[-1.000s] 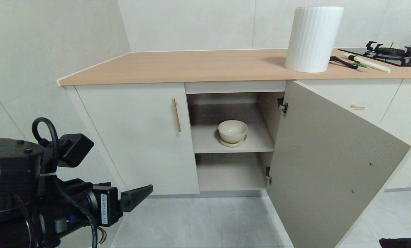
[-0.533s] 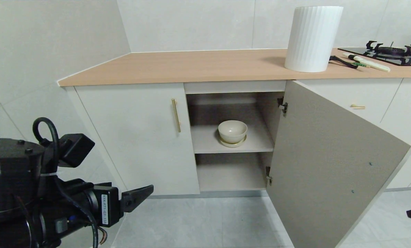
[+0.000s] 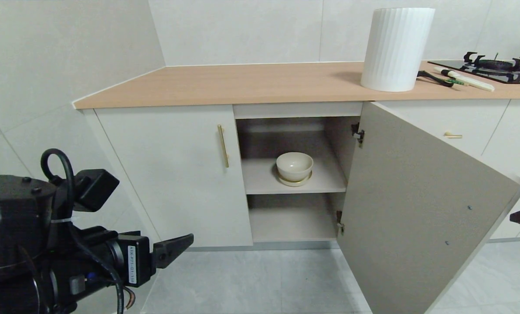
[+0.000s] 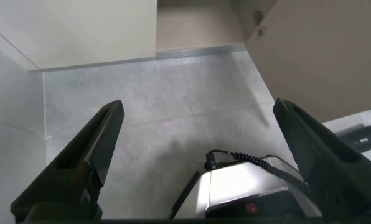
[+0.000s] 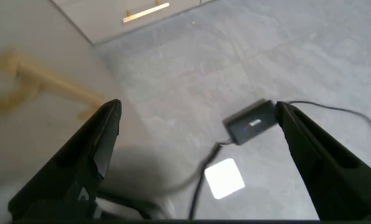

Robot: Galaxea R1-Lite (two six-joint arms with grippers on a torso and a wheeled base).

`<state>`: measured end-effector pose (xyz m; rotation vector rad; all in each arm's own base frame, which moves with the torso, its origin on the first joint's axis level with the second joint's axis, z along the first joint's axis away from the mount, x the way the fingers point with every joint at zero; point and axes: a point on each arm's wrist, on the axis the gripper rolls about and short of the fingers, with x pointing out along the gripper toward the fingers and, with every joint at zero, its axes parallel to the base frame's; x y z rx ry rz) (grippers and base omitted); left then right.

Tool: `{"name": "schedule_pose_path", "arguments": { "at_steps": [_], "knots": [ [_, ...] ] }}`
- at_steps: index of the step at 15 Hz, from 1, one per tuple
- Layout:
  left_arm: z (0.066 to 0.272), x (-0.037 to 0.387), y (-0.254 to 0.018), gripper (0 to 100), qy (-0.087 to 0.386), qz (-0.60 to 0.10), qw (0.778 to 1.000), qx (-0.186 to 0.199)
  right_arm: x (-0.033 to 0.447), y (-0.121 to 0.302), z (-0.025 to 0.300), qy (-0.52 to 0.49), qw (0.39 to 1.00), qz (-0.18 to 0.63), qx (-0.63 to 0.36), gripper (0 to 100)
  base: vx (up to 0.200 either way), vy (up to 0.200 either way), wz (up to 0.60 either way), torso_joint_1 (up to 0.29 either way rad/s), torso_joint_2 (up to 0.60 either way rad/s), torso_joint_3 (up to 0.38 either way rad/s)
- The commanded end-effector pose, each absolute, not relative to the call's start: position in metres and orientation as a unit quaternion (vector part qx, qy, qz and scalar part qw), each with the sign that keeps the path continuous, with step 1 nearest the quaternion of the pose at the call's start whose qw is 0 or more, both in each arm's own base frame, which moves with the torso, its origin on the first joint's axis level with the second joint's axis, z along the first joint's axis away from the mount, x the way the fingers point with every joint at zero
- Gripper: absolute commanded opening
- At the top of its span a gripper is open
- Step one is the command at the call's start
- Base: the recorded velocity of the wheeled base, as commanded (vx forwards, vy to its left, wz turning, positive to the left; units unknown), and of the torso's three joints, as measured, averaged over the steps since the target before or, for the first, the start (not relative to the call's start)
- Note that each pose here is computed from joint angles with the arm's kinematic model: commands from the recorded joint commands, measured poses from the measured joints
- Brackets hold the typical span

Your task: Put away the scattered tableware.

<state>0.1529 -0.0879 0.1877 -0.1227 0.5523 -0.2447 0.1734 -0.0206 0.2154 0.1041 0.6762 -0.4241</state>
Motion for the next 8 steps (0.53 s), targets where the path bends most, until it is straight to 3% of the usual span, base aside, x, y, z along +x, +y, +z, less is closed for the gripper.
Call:
{"name": "schedule_pose_path", "arguments": {
  "at_steps": [1, 8],
  "knots": [
    [0.187, 0.153, -0.088, 100, 0.272, -0.12, 0.953, -0.06, 0.188, -0.022, 0.206, 0.344, 0.914, -0.207, 0.054, 100, 0.0, 0.0, 0.0, 0.0, 0.0, 0.0],
    [0.187, 0.153, -0.088, 100, 0.272, -0.12, 0.953, -0.06, 0.209, -0.008, 0.191, 0.342, 0.915, -0.191, 0.09, 100, 0.0, 0.0, 0.0, 0.0, 0.0, 0.0]
  ]
}}
